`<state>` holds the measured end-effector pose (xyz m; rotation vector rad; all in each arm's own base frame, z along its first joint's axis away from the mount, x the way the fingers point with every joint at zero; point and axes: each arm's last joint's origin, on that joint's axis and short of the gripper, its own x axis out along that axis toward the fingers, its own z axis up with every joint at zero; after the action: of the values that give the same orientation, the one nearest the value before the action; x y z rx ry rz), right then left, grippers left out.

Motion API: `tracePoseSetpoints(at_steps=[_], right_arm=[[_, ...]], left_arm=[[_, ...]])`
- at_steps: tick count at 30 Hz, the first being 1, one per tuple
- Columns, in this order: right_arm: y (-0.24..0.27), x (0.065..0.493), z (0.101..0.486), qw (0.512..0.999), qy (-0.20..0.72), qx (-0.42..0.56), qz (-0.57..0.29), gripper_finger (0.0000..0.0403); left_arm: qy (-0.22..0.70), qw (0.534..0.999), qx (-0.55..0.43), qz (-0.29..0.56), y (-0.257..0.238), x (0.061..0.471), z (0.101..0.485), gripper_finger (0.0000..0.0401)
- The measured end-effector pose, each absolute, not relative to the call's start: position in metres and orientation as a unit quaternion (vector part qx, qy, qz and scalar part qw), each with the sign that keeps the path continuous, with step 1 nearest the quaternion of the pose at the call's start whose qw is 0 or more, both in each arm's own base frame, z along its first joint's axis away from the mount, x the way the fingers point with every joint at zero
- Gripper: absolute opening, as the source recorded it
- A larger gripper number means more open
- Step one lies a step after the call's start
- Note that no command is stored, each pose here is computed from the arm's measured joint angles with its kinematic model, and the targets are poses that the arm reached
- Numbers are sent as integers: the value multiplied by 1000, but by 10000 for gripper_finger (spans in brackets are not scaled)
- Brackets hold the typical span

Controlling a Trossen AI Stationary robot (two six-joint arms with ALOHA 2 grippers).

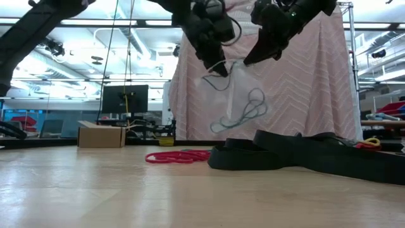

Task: Sort rubber bands
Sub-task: Put the blue rubber band into the transparent zip bag

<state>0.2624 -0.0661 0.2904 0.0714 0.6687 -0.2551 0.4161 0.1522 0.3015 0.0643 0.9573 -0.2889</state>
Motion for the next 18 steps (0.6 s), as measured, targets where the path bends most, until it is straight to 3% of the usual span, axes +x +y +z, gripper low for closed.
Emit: tracePoseSetpoints(at_steps=[9,18], right_arm=[[-67,273,278,932,343,42,-111,0],[-70,272,279,930,344,46,-121,0]], left_arm=[[492,858,-15,-148,146,431,271,9],[518,843,-84,-118,161,410,303,112]])
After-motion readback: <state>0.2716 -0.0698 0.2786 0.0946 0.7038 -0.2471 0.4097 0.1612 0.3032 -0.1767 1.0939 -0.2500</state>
